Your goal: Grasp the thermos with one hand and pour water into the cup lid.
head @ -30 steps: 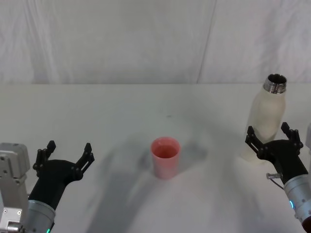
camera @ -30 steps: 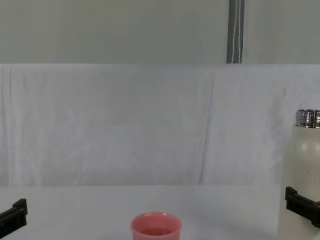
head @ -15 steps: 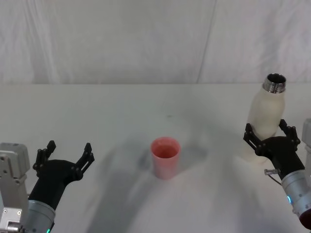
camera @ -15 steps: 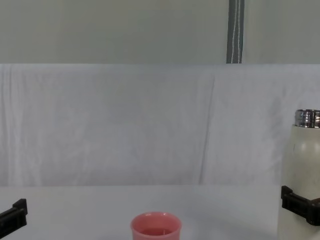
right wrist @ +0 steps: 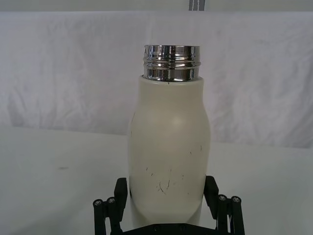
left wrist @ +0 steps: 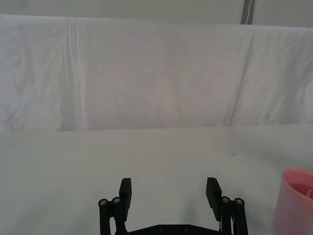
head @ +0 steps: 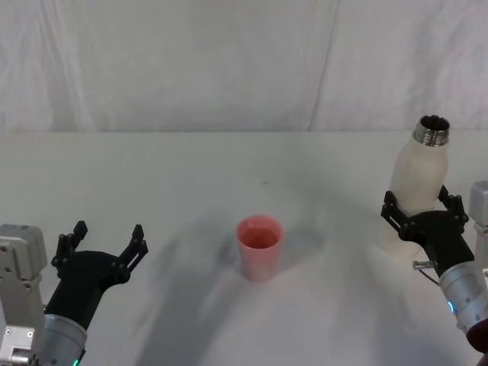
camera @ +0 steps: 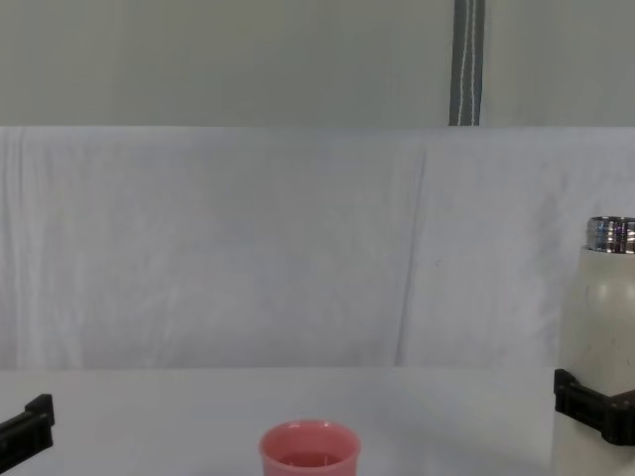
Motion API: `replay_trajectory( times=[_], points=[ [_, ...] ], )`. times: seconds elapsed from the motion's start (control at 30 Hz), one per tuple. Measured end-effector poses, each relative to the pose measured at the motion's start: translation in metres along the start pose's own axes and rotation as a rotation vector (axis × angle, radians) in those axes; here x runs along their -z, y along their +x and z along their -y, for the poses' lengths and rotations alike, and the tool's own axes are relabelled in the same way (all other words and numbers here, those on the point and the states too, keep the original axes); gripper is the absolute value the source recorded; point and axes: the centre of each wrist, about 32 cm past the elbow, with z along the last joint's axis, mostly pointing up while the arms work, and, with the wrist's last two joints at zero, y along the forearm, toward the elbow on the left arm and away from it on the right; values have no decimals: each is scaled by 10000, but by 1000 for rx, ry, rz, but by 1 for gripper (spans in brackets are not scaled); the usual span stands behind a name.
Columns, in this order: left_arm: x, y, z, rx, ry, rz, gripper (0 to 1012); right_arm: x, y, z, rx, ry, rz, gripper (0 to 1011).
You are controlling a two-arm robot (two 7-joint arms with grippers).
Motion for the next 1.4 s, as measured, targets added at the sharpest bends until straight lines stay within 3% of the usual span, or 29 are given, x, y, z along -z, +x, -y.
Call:
replay_trajectory(
  times=[0.5,1.4],
  points=[
    [0,0,0,0,0,0,1001,37,20,-110,10,6,-5,1003],
    [0,0,0,0,0,0,1001,36,19,-100,11,6,-6,955]
  ],
)
